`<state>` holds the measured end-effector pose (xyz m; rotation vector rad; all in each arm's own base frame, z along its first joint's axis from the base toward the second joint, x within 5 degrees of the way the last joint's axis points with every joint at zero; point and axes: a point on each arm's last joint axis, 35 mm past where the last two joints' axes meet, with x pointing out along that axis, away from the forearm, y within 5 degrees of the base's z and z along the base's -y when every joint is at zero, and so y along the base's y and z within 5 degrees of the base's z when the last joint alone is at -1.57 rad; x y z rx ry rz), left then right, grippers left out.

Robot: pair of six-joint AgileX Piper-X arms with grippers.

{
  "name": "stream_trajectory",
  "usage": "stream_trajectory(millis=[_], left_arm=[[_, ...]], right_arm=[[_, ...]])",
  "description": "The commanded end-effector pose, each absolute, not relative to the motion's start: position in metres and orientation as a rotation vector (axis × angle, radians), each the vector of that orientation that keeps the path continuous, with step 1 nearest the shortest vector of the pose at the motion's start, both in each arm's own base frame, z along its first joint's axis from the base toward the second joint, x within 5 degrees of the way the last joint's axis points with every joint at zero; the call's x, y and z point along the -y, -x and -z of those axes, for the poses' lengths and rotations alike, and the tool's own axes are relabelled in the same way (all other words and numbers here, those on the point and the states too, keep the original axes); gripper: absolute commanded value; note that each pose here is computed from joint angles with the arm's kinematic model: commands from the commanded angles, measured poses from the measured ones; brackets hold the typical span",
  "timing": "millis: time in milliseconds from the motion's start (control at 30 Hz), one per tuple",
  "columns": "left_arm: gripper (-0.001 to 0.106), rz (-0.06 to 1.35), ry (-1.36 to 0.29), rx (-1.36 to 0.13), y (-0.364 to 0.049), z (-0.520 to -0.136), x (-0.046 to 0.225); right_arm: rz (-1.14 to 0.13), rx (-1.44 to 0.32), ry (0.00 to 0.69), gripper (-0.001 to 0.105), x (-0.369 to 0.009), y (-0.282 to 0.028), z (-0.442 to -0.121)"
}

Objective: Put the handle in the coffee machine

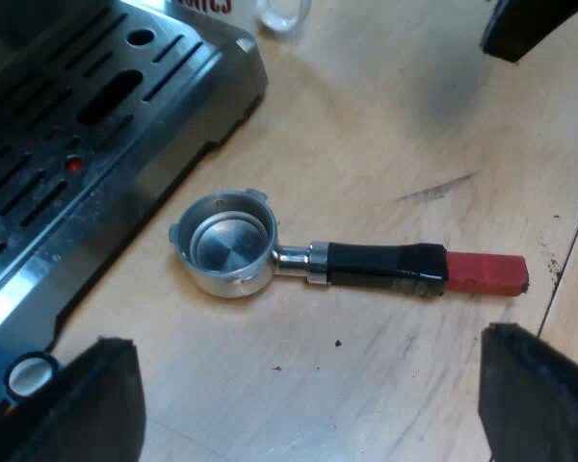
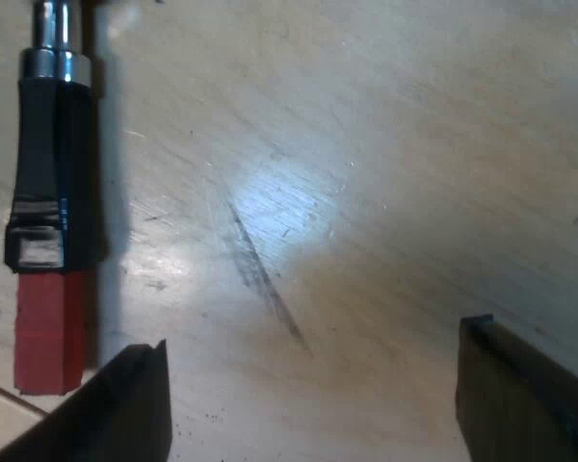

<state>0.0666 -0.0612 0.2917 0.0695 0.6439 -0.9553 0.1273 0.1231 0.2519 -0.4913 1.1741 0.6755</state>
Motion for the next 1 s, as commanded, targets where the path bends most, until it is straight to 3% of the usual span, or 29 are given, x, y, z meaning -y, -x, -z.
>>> stream_trajectory(millis=[33, 167, 200, 233, 333, 367, 500, 1000], left_arm=[[0.072, 0.969, -0.068, -0.630, -0.067, -0.295, 0.062], [0.072, 1.037, -0.062, -0.611, -0.065, -0.297, 0.065], [0.072, 1.074, -0.060, -0.613, -0.063, -0.297, 0.067], [0.072, 1.096, -0.061, -0.614, -0.062, -0.298, 0.068], [0.072, 1.143, -0.079, -0.607, -0.060, -0.298, 0.070], [0.072, 1.180, -0.104, -0.597, -0.058, -0.298, 0.071], [0.072, 1.216, -0.122, -0.595, -0.055, -0.297, 0.073], [0.072, 1.222, -0.127, -0.614, -0.055, -0.291, 0.074]], right_arm=[[-0.683, -1.164, 0.494, 0.057, -0.127, -0.130, -0.253], [-0.672, -1.184, 0.489, 0.042, -0.132, -0.135, -0.247], [-0.663, -1.198, 0.485, 0.033, -0.135, -0.138, -0.242], [-0.667, -1.203, 0.480, 0.016, -0.139, -0.143, -0.238], [-0.671, -1.210, 0.473, 0.004, -0.142, -0.145, -0.234], [-0.657, -1.227, 0.430, 0.000, -0.145, -0.147, -0.232], [-0.615, -1.253, 0.381, 0.000, -0.147, -0.150, -0.227], [-0.596, -1.378, 0.416, 0.000, -0.152, -0.154, -0.196]])
